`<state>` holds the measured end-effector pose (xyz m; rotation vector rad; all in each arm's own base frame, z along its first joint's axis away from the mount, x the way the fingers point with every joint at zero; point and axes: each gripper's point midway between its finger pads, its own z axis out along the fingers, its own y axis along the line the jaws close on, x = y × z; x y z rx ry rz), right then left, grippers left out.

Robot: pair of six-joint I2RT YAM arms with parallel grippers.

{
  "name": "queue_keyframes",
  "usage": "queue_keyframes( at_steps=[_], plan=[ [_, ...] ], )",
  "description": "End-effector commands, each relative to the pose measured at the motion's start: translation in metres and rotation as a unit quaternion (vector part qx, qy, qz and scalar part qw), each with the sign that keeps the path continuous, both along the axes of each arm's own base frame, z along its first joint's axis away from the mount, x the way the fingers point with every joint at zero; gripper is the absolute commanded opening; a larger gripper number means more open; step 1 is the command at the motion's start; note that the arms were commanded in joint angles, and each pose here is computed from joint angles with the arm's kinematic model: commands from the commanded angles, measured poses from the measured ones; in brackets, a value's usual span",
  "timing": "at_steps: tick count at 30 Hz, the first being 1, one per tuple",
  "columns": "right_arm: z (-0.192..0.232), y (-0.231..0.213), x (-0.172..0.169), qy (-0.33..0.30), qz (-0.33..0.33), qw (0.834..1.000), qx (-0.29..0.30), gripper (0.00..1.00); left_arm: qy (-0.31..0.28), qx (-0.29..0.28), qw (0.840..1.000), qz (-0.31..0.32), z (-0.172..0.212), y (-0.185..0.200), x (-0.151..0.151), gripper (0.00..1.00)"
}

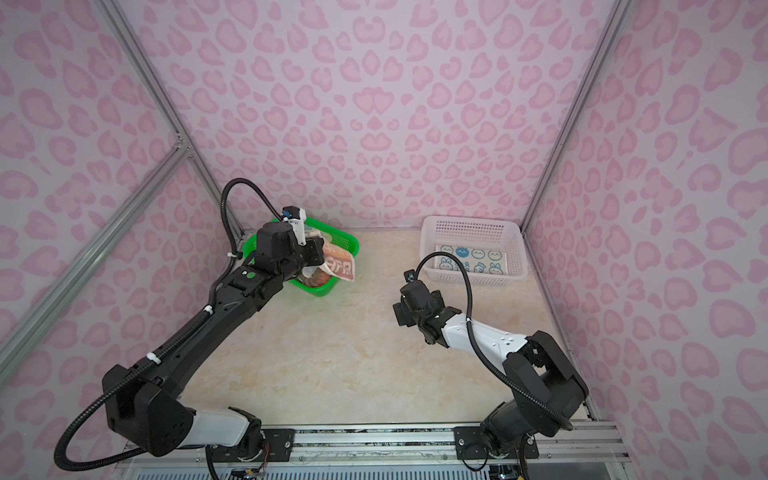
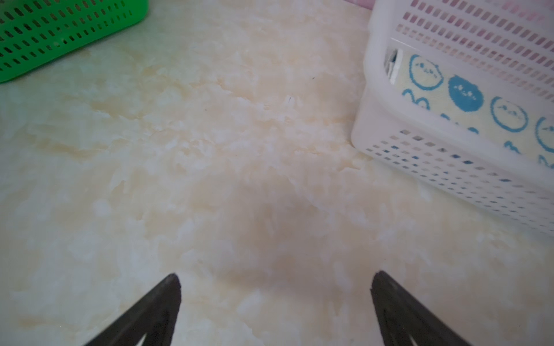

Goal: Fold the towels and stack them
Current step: 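Grasp the orange-and-blue lettered towel and pull it onto the table with the left gripper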

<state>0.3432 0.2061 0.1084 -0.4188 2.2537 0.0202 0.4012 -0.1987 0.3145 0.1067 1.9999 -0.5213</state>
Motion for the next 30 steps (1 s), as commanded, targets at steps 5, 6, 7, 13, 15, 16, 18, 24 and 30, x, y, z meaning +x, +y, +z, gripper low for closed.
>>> queue_keyframes(
  at_steps=[5, 6, 7, 13, 15, 16, 18, 24, 30],
  plan=[
    [0.001, -0.045, -0.004, 0.000, -0.086, 0.995, 0.048, 0.99, -0.066, -0.040, 0.984, -0.163, 0.048, -0.070, -0.065, 0.02],
    [0.002, -0.049, -0.005, 0.001, -0.089, 0.994, 0.064, 0.99, -0.065, -0.041, 0.980, -0.182, 0.047, -0.079, -0.073, 0.02],
    [0.002, -0.053, -0.006, 0.000, -0.092, 0.992, 0.081, 0.99, -0.063, -0.039, 0.978, -0.195, 0.045, -0.087, -0.079, 0.02],
    [0.019, -0.073, -0.017, -0.037, -0.100, 0.990, 0.090, 0.99, -0.028, -0.010, 0.961, -0.273, 0.014, -0.138, -0.109, 0.02],
    [0.025, -0.077, -0.022, -0.045, -0.097, 0.990, 0.087, 0.99, -0.008, -0.005, 0.956, -0.293, -0.001, -0.153, -0.116, 0.02],
    [0.028, -0.078, -0.024, -0.049, -0.093, 0.991, 0.086, 0.99, 0.002, -0.003, 0.953, -0.304, -0.010, -0.162, -0.120, 0.02],
    [0.031, -0.080, -0.027, -0.053, -0.084, 0.992, 0.079, 0.99, 0.021, 0.005, 0.953, -0.303, -0.031, -0.171, -0.122, 0.02],
    [0.029, -0.070, -0.035, -0.060, -0.027, 0.996, 0.065, 0.99, 0.127, 0.056, 0.978, -0.158, -0.118, -0.146, -0.090, 0.02],
    [0.030, -0.038, -0.046, -0.099, 0.058, 0.993, 0.031, 0.99, 0.245, 0.048, 0.965, -0.078, -0.195, -0.117, -0.081, 0.07]
  ],
)
